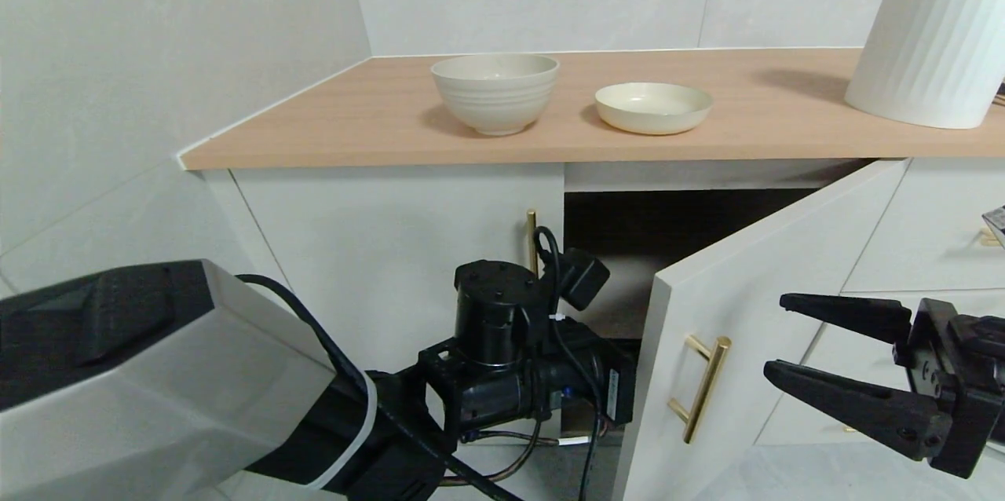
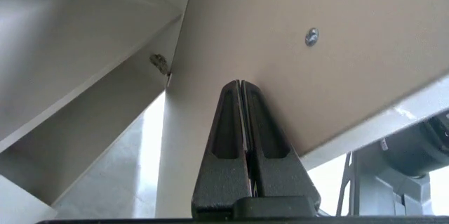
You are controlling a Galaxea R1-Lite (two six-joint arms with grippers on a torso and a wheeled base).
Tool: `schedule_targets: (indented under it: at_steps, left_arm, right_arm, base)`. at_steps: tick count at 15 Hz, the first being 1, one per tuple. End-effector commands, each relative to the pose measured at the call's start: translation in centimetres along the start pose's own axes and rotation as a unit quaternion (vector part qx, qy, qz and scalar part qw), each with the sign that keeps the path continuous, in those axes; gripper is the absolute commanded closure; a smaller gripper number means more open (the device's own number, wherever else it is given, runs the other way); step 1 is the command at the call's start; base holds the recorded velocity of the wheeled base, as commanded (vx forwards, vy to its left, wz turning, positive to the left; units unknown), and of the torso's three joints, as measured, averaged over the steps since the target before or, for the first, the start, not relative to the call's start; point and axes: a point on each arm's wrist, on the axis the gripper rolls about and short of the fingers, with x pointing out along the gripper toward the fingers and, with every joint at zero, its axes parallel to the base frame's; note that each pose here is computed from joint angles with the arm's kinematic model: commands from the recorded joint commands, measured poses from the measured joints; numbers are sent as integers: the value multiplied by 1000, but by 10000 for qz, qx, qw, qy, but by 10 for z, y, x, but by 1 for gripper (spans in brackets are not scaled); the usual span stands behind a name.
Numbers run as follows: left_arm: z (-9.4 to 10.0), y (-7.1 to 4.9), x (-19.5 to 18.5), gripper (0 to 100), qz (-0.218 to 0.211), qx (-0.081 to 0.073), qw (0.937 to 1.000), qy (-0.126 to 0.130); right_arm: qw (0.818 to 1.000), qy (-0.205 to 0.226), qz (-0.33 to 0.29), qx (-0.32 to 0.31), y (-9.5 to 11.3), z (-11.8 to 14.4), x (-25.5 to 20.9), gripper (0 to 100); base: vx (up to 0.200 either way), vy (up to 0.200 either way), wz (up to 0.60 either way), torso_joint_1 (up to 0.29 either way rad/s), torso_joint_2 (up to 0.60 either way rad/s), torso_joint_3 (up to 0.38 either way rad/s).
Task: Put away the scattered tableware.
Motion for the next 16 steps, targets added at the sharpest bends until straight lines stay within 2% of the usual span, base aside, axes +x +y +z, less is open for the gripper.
schedule_targets:
  at_steps: [1,3,7,10,13,16]
  left_arm:
    - [5,-1,4,100,-17,-6,10000,14]
    - [10,-1,8,100,-11,-68,10000,35]
    - [21,0,18,100,7,-350,9993,90]
    - [27,0,23,100,36,-399,9990,202]
    - [28,-25,34,100,-161,-330,9988,309]
    - [18,-69,53,100,-612,-180,9971,409]
  right_arm:
    - [9999,-100,12,-53,2,4,-3,0]
    - [9999,-134,15,-70,3,4,-5,0]
    - [9995,-283,29,-148,6,10,-9,0]
    - [9984,-500,-12,-247,9,20,-14,0]
    - [9954,-865,-167,-383,14,35,-22,0]
    - [9916,-1172,-135,-526,23,52,-37,0]
  base:
    - [-200,0,0,17,2,-2]
    - [-100,0,0,1,1,-1]
    - [0,0,0,0,0,0]
    - [0,0,0,0,0,0]
    - [0,0,0,0,0,0]
    - [0,0,0,0,0,0]
